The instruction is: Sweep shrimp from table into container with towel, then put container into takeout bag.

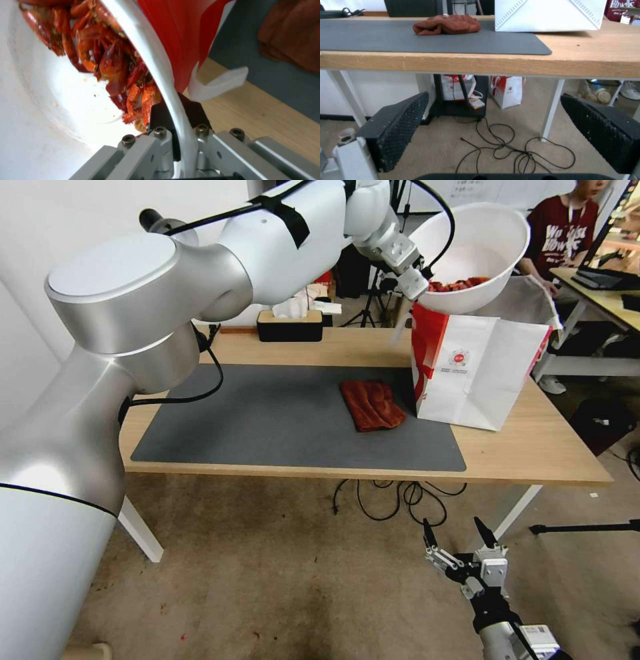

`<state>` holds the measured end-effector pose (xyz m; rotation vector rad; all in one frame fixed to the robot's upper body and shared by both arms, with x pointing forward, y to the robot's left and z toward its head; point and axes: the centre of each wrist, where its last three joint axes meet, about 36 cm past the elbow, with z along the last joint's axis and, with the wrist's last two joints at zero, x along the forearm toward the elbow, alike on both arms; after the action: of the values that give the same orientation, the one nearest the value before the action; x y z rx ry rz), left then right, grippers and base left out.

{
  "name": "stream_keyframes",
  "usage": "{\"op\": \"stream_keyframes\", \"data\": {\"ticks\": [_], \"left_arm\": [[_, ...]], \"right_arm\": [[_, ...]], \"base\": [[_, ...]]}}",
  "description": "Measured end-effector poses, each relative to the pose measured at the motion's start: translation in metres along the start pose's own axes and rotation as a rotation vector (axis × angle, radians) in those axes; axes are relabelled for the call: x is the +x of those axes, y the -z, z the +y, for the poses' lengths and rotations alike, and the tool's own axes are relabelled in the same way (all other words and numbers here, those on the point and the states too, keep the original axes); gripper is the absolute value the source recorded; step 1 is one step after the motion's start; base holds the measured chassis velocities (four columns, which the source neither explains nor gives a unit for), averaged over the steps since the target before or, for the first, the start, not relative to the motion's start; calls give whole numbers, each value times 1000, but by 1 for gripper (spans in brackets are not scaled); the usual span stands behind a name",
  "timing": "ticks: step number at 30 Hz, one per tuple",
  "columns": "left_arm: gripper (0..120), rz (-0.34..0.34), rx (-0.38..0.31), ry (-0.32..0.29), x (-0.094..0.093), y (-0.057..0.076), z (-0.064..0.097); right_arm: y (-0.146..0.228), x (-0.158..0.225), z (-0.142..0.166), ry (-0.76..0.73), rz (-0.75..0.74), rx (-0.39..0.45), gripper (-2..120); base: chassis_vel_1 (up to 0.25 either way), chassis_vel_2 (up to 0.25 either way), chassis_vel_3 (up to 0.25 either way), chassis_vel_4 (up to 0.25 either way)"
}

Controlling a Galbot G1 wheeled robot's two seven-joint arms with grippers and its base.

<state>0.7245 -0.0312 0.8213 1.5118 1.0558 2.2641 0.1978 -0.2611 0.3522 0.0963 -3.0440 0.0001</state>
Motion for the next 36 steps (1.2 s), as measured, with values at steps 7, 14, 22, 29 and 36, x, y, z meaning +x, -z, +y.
{"op": "stream_keyframes", "data": {"ticks": [7,14,22,29,36], "left_arm": [[0,6,-7,-32,-3,1,-2],[0,-14,-29,-40,-8,12,0],[0,-16,-56,-40,-6,19,5],[20,-7,-80,0,-3,22,9],[49,-2,-105,43,-1,27,13]], "right_arm": [[-4,-2,-1,5,6,1,100],[-5,-5,-1,8,5,1,100],[-5,-7,-5,5,5,0,100],[-7,-10,-5,5,5,0,100],[-9,-13,-7,5,7,3,100]], "base": [[0,0,0,0],[0,0,0,0],[0,0,0,0],[0,0,0,0],[0,0,0,0]]}}
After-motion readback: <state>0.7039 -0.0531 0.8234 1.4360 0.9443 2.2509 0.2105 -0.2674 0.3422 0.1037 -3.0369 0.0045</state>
